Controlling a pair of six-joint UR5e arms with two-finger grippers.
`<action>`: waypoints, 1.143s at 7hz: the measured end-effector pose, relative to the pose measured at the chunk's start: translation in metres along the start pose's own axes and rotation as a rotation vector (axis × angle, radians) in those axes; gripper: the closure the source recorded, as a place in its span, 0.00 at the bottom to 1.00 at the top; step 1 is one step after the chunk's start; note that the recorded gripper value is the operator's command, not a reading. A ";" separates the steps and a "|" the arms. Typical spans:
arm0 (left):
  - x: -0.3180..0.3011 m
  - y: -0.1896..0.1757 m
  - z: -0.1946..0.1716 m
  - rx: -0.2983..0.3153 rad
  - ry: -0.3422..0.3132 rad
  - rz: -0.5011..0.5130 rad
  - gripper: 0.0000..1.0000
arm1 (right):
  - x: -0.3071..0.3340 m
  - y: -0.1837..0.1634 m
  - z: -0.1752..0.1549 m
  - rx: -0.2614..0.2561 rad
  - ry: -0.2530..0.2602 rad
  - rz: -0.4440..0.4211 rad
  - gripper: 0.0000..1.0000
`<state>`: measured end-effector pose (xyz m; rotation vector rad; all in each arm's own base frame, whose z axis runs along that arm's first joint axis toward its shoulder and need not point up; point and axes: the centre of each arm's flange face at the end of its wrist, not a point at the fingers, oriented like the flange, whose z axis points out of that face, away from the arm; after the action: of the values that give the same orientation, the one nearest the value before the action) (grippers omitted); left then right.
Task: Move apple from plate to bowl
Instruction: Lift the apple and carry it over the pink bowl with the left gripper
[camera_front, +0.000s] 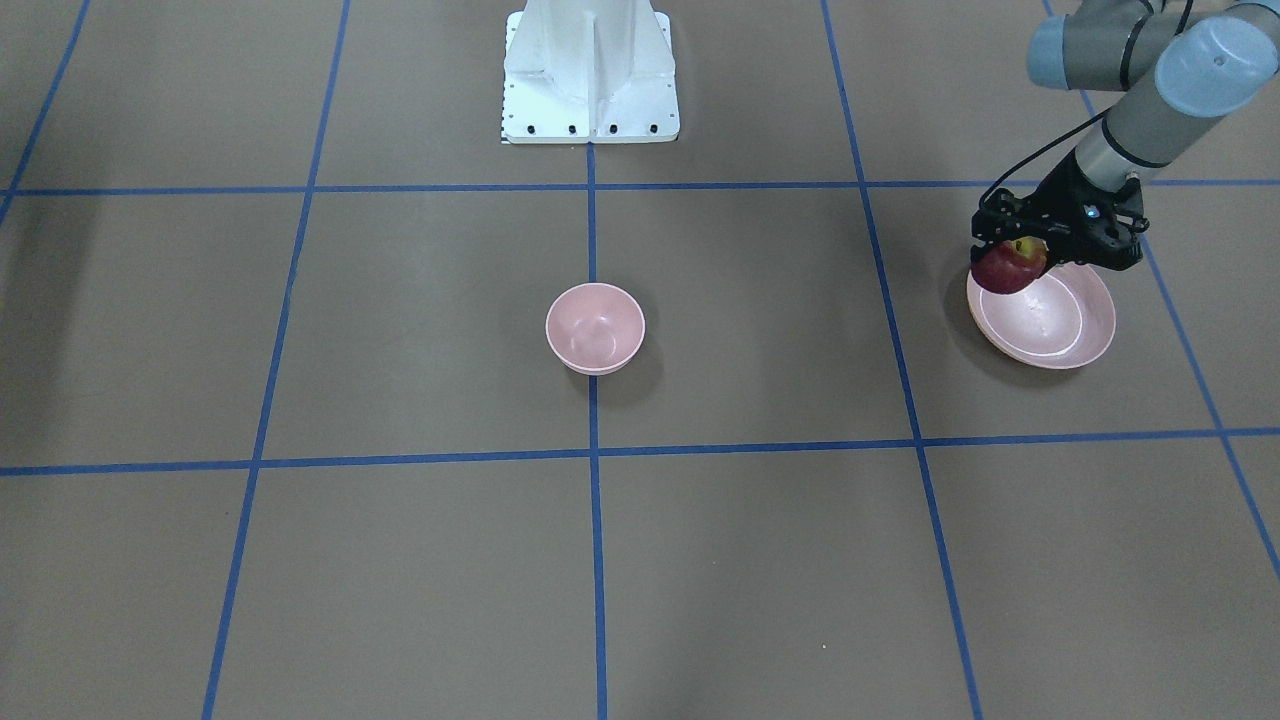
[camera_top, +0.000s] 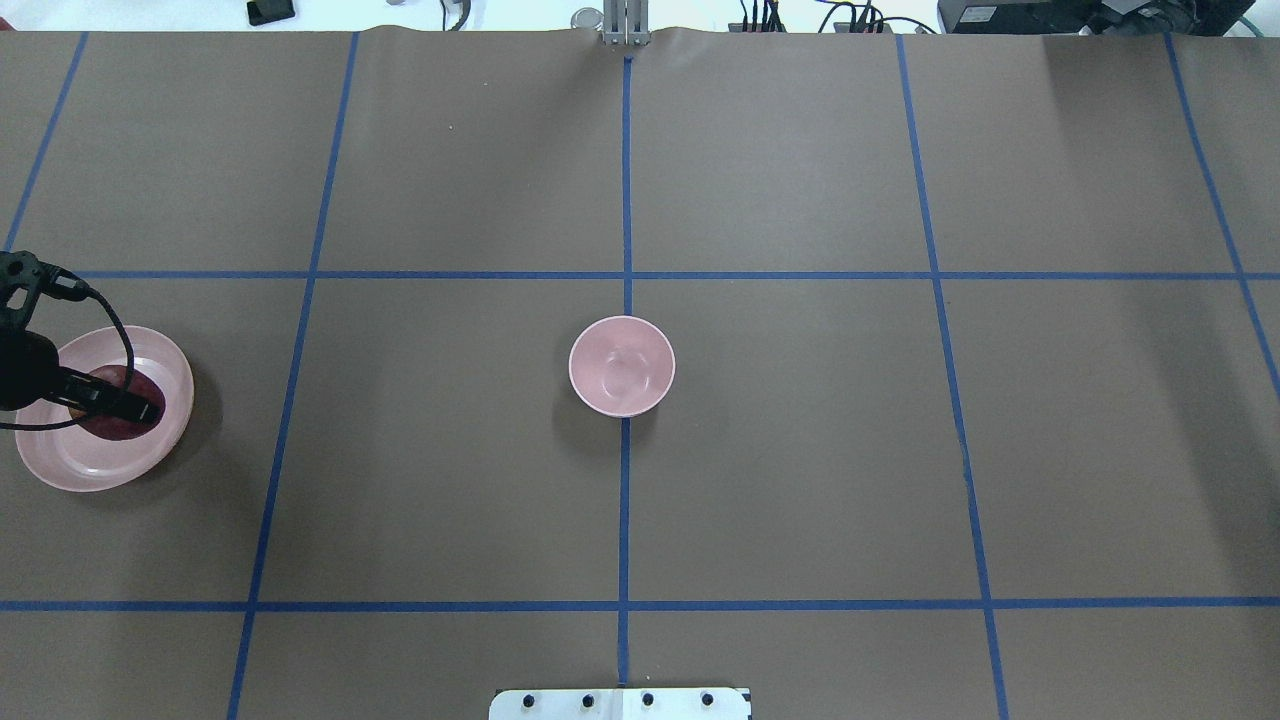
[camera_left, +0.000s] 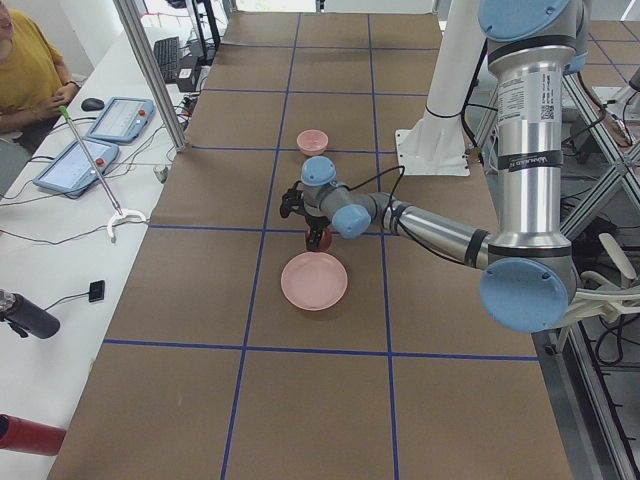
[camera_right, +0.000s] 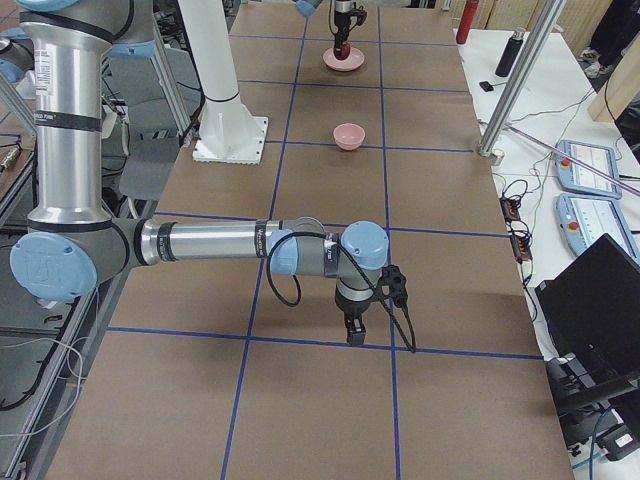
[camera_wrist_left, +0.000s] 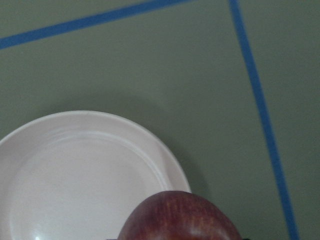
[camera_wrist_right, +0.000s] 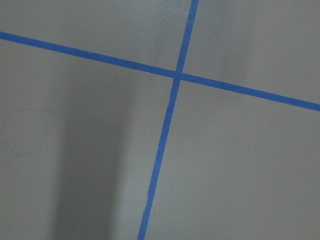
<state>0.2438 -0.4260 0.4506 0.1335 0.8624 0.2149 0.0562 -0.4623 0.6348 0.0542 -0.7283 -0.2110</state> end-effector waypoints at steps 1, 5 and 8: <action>0.057 -0.027 -0.021 -0.014 -0.035 -0.050 1.00 | 0.001 0.002 0.001 -0.002 -0.002 0.002 0.00; 0.341 -0.060 0.004 -0.068 -0.064 -0.251 1.00 | 0.001 0.005 0.003 -0.006 -0.007 0.008 0.00; 0.450 -0.100 0.039 -0.029 -0.026 -0.324 1.00 | 0.001 0.005 0.004 -0.005 -0.015 0.014 0.00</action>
<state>0.5714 -0.4158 0.1235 -0.0317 0.8420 -0.0776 0.0553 -0.4577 0.6386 0.0431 -0.7429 -0.1998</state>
